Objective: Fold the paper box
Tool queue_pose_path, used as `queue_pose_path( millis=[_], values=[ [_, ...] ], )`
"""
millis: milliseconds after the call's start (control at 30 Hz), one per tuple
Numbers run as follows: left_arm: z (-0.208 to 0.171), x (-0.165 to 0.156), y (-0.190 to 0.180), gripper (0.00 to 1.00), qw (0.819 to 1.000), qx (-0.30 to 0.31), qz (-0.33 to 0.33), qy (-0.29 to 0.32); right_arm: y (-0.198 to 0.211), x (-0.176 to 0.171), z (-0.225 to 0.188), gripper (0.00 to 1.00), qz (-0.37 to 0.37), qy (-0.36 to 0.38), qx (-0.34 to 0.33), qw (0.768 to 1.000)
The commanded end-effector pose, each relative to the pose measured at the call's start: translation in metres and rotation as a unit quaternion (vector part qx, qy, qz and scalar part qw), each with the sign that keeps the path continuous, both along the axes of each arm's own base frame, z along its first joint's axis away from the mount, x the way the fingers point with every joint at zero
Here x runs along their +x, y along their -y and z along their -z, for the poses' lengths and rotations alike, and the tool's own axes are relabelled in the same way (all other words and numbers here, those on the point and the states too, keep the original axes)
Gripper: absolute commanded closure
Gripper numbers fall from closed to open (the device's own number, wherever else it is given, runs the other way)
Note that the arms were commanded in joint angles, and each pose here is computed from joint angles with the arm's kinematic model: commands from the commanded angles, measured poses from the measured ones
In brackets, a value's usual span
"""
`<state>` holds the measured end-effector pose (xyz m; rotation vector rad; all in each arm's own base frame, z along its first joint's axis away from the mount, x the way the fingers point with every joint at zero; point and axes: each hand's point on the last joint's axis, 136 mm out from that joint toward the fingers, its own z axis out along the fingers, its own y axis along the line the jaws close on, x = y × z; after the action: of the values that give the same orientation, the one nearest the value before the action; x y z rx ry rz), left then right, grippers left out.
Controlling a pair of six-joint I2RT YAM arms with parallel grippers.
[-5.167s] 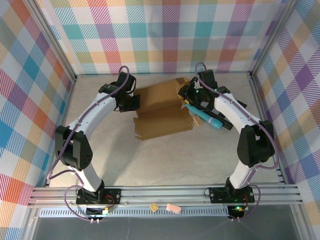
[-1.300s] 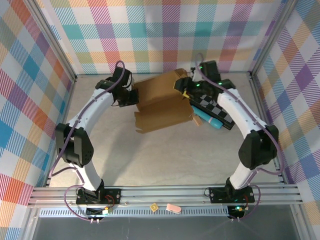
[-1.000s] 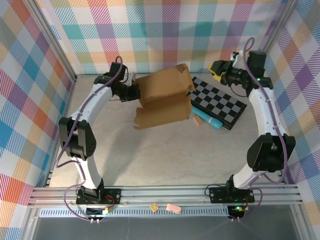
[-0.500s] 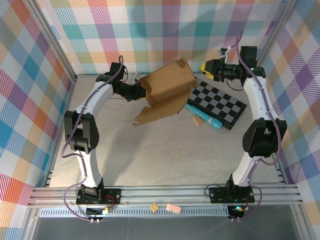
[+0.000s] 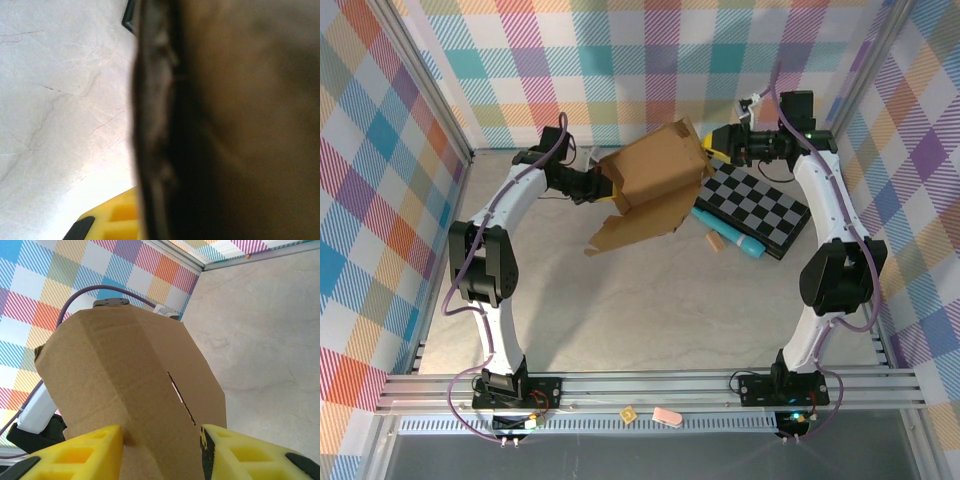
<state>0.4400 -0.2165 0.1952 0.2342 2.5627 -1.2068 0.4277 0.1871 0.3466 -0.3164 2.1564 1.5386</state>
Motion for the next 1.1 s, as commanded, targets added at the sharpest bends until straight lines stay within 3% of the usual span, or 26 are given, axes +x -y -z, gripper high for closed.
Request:
queue_pose_path(
  millis=[0, 667, 933, 1067],
  values=[
    [-0.016, -0.007, 0.006, 1.00, 1.000, -0.013, 0.005, 0.010, -0.008, -0.014, -0.020, 0.55, -0.016, 0.035, -0.003, 0.999],
    [-0.026, -0.023, 0.013, 1.00, 1.000, 0.005, 0.013, 0.026, -0.022, -0.013, -0.001, 0.54, 0.033, 0.089, -0.146, 0.985],
    [-0.030, -0.029, 0.016, 1.00, 0.999, 0.015, 0.024, 0.039, -0.030, -0.011, 0.016, 0.52, 0.039, 0.117, -0.232, 0.965],
    [-0.033, -0.030, 0.015, 1.00, 0.998, 0.019, 0.025, 0.045, -0.030, -0.004, 0.027, 0.51, 0.061, 0.138, -0.301, 0.942]
  ],
)
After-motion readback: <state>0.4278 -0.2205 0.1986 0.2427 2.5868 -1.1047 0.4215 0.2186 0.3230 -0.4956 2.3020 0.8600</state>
